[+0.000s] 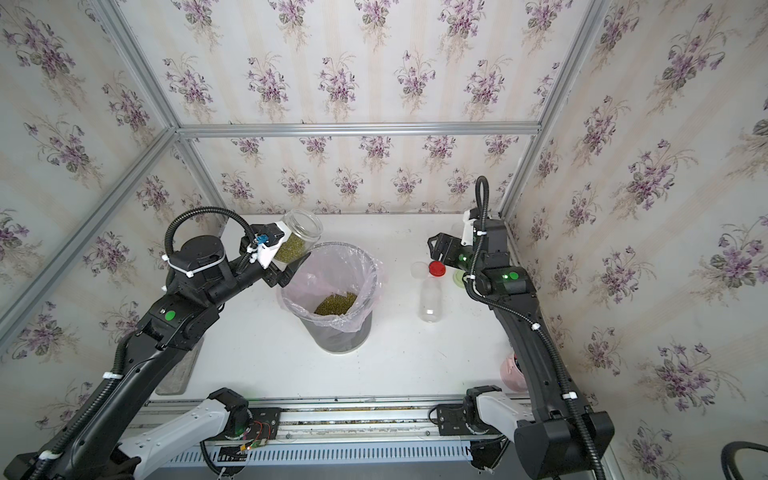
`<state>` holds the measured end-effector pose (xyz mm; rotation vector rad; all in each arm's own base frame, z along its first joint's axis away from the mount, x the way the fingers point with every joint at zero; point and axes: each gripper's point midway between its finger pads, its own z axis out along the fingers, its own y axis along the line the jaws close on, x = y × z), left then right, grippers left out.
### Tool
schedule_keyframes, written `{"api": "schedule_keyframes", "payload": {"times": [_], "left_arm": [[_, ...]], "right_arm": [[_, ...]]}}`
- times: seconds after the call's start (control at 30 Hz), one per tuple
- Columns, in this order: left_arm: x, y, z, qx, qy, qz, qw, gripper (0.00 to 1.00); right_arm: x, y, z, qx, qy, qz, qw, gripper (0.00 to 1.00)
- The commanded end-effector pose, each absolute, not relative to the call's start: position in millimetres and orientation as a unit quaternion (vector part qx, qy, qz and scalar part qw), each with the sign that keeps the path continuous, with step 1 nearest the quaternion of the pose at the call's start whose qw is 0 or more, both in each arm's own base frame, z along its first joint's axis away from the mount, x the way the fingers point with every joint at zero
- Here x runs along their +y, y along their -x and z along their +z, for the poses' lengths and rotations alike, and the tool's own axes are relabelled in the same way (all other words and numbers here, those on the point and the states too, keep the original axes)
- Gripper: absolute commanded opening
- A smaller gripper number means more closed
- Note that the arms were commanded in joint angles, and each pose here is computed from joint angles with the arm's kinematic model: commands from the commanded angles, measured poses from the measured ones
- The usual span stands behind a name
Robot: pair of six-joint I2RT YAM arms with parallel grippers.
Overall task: Empty moldy mung beans from jars
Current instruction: Pour the moldy mung beans from the jar into the trash bin.
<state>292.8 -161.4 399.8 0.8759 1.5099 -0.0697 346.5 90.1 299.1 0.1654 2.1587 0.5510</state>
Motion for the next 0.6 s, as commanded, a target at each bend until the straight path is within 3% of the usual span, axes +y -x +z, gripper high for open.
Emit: {"api": "schedule_keyframes", "payload": {"times": [0.0,0.57], "left_arm": [[-154,-297,423,0.629,-0.386,0.021,0.674,0.00],[-171,-276,413,0.546,-0.538,0.069,0.639,0.00]], "right_arm": [[93,-343,303,0.869,-0.052,0.222,0.440,0.90],[98,-346,297,0.871,-0.041,0.229,0.433,0.90]]}}
